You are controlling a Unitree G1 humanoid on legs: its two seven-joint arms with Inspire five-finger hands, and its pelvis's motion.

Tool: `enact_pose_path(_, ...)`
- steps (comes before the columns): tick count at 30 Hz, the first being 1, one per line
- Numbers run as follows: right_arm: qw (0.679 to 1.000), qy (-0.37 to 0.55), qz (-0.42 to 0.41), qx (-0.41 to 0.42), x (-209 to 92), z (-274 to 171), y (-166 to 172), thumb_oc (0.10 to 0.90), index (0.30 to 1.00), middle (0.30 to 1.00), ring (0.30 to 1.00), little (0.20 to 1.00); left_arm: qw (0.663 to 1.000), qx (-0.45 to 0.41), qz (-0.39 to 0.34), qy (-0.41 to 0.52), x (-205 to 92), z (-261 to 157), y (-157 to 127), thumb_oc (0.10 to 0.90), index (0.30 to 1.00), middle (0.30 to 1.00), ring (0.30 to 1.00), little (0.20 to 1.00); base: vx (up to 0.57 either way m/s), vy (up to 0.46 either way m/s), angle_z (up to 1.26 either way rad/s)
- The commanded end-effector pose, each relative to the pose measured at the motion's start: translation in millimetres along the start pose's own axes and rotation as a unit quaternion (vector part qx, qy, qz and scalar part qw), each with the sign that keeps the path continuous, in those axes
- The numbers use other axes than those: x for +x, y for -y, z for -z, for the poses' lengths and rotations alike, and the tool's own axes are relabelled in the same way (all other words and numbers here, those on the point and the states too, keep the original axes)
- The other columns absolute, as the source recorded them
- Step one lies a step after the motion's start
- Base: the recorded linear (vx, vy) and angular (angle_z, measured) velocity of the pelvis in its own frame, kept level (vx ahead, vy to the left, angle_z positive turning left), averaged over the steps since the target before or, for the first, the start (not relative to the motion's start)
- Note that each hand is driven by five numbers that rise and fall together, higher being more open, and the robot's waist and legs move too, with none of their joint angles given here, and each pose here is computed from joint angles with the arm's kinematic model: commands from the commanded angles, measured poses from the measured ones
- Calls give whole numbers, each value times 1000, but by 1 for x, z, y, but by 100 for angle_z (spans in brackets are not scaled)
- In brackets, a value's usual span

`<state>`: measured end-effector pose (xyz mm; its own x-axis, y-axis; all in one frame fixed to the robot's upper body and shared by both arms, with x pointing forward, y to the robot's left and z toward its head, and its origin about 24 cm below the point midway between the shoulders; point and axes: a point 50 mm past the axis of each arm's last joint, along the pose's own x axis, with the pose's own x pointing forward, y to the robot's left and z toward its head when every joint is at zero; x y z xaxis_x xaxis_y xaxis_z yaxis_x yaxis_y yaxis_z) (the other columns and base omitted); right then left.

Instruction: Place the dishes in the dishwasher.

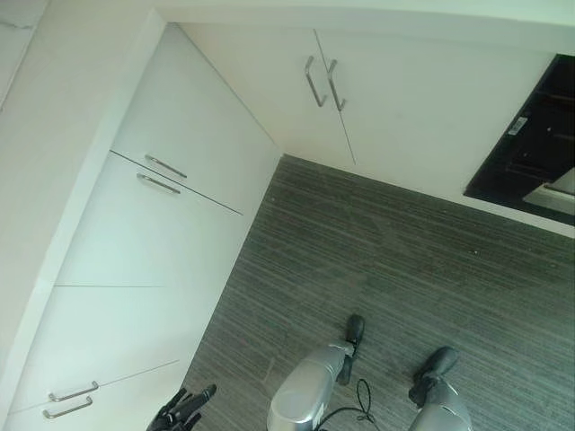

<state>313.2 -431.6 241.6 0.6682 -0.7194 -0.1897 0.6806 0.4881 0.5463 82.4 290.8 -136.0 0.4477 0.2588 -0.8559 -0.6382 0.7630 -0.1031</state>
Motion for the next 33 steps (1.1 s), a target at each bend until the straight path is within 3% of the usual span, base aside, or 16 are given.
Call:
enact_pose_path(1,910,194,-365,28,-64,-69,-129,400,300,300,300,300,995,91,-26,27,-15,-28,-48,800,900,900,900,900,36,19,-77)
enact_pose_path(4,902,180,-392,-6,-60,-42,-131,400,300,300,300,300,993,100,16,53,-11,-43,-32,800,900,900,900,900,-87,-23,-34)
enact_pose_path(8,928,203,-291,-117,-45,-11,-113,400,300,300,300,300,993,88,29,76,-8,-51,-17,800,900,900,900,900,-91,-36,-23)
enact_pose_path(11,909,229,-255,-238,-44,43,-90,400,300,300,300,300,991,69,53,99,-4,-47,6,800,900,900,900,900,-114,-16,-16)
enact_pose_path(12,903,231,-258,-253,-48,59,-85,496,444,444,444,444,991,65,58,105,-3,-48,11,800,900,900,900,900,-95,17,-23)
enact_pose_path(13,898,228,-267,-266,-52,77,-78,800,900,900,900,900,990,58,64,113,-2,-50,16,800,900,900,900,900,-98,20,-33)
enact_pose_path(17,904,180,-278,-271,-74,149,-37,800,900,900,900,900,983,29,89,156,-2,-59,40,800,900,900,900,900,-113,23,-31)
enact_pose_path(23,924,122,-230,-279,-93,205,27,800,900,900,900,900,969,17,139,204,-9,-58,55,800,900,900,900,900,-111,-14,-26)
enact_pose_path(27,953,5,-165,-255,-95,240,82,800,900,900,900,900,965,38,161,204,-11,-50,57,800,900,900,900,900,-73,-16,-15)
enact_pose_path(33,902,-164,-151,-371,-125,310,147,800,900,900,900,900,979,90,112,145,1,-30,60,800,900,900,900,900,1,-30,0)
